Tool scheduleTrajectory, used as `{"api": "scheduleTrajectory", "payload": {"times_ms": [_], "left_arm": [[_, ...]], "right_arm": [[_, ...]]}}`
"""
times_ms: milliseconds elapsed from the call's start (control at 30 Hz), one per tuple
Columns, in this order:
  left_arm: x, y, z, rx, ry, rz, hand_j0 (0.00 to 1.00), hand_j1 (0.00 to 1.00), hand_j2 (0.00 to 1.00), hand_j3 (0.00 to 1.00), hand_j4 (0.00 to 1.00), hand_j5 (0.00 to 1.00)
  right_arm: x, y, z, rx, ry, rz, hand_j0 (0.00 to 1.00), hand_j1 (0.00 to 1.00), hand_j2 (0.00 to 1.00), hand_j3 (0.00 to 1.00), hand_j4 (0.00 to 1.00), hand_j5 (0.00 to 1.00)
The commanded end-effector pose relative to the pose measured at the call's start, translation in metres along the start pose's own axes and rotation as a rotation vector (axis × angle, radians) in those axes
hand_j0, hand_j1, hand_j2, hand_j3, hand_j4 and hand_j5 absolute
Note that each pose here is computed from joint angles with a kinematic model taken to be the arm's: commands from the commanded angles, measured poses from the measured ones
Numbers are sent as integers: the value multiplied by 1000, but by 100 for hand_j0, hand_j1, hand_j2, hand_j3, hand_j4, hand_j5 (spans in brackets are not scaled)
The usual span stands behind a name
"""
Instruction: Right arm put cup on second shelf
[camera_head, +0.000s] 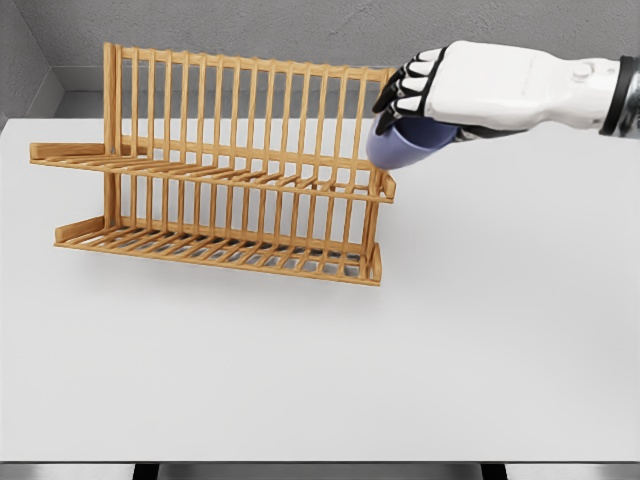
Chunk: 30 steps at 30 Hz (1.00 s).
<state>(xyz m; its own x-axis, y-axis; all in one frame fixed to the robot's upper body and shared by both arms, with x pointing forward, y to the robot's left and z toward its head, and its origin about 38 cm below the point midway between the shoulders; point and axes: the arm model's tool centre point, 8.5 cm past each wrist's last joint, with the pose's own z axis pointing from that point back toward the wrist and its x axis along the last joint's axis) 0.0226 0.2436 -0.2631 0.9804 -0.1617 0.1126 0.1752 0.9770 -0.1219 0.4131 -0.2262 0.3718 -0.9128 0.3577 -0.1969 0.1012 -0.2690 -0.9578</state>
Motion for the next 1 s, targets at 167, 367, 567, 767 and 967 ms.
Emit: {"api": "scheduleTrajectory", "payload": {"times_ms": [167,367,567,767,967], "left_arm": [[0,0,0,0,0,0,100,100,100,100,100,100],[0,0,0,0,0,0,100,100,100,100,100,100],[0,0,0,0,0,0,100,100,100,100,100,100],[0,0,0,0,0,0,100,100,100,100,100,100],[0,0,0,0,0,0,100,100,100,100,100,100]], "right_arm": [[10,-5,-10,-14,-33,6,61,61,61,61,61,61],[14,7,-22,22,-29,-20,62,62,62,62,62,62],[13,16,-27,53,-8,-40,62,62,62,62,62,62],[18,23,-33,74,-27,-42,62,62,62,62,62,62],[19,23,-33,78,-32,-40,100,100,100,100,100,100]]}}
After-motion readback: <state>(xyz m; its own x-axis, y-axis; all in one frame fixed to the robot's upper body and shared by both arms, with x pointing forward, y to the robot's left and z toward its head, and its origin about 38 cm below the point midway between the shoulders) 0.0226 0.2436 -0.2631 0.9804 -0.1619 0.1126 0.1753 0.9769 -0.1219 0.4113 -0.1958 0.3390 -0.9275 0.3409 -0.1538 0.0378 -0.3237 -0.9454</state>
